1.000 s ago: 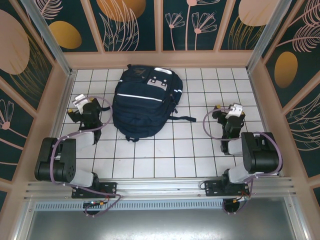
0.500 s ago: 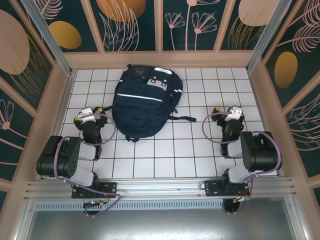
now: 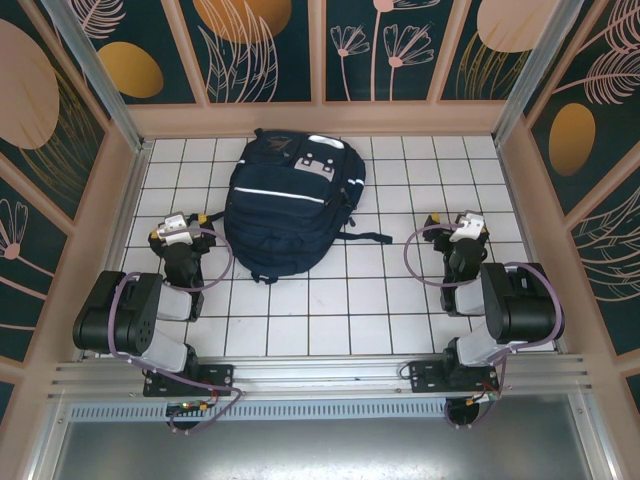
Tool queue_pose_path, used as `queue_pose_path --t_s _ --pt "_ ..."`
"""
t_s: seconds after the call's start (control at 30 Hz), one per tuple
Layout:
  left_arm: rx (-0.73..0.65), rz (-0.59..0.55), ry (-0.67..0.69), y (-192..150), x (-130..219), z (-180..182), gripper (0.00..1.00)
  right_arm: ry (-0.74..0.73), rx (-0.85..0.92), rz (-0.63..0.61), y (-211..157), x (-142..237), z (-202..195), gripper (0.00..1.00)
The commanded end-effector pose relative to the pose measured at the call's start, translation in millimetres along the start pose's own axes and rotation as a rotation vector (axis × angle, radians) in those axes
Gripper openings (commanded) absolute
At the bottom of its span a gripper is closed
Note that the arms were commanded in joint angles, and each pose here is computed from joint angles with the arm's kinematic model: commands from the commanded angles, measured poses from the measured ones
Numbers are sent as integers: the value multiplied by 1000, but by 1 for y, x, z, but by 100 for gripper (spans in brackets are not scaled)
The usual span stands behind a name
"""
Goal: Pack the student bag
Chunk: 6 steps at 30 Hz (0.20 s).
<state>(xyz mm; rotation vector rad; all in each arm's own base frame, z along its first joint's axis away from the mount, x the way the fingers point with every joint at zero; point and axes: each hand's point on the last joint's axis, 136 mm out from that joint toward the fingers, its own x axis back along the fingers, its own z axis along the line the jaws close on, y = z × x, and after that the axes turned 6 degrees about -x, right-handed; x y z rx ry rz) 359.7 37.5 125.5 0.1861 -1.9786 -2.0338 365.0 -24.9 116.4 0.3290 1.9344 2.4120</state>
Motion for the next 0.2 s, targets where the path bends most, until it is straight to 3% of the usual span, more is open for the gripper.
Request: queue_pose_path --t_s 0.0,0.17 --pt "8 -53 -6 15 -3 -2 99 -6 -12 -35 10 -3 0 99" --pt "6 -55 -6 15 -3 -1 99 -5 -13 -35 10 -3 0 99"
